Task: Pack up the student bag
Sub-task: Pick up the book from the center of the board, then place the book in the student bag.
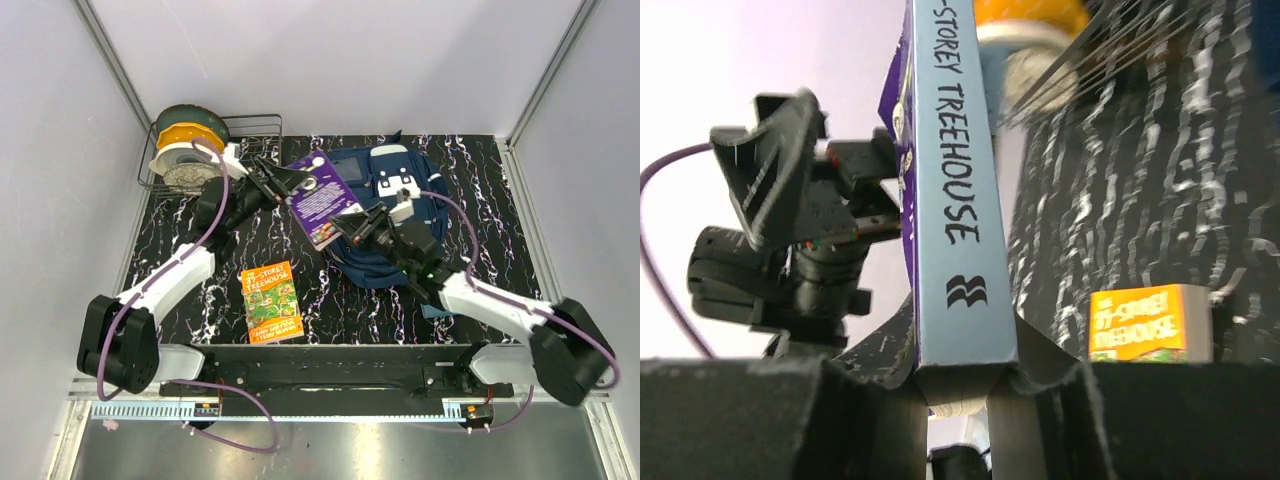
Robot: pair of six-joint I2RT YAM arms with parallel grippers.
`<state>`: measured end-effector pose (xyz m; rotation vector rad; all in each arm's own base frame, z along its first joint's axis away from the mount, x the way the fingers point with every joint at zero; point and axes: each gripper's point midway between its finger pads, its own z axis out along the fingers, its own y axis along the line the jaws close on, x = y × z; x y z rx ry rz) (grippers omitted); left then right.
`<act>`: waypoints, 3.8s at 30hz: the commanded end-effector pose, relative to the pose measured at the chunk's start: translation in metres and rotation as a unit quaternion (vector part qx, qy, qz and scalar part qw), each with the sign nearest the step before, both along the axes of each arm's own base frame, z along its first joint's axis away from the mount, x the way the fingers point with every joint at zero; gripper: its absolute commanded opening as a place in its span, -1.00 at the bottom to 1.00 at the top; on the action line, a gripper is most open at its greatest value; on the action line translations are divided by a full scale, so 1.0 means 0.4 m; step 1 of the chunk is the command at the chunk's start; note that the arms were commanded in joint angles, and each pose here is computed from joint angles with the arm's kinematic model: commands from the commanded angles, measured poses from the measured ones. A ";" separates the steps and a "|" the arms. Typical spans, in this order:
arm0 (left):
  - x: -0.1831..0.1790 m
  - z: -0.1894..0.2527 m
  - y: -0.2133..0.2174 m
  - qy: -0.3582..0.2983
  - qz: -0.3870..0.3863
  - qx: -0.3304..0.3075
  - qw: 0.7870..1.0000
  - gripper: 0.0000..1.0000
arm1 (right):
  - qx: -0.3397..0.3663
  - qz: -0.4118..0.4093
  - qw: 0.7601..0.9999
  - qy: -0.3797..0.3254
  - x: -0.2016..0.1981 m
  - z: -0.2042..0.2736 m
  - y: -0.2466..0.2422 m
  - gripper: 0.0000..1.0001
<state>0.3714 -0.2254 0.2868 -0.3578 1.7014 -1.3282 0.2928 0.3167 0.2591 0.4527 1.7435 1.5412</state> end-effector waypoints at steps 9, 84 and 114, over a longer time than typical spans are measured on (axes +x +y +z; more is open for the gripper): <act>-0.080 -0.079 -0.163 -0.141 -0.157 0.306 0.928 0.98 | -0.154 -0.408 0.898 0.062 -0.013 0.004 -0.545 -1.00; -0.075 -0.019 -0.484 -0.201 -0.261 0.448 0.831 -1.00 | -0.154 -0.545 0.819 0.096 -0.335 0.011 -0.901 -1.00; -0.074 0.235 -0.475 -0.208 -0.223 0.326 0.895 -1.00 | 0.002 -0.131 0.989 0.072 -0.022 0.036 -0.286 -1.00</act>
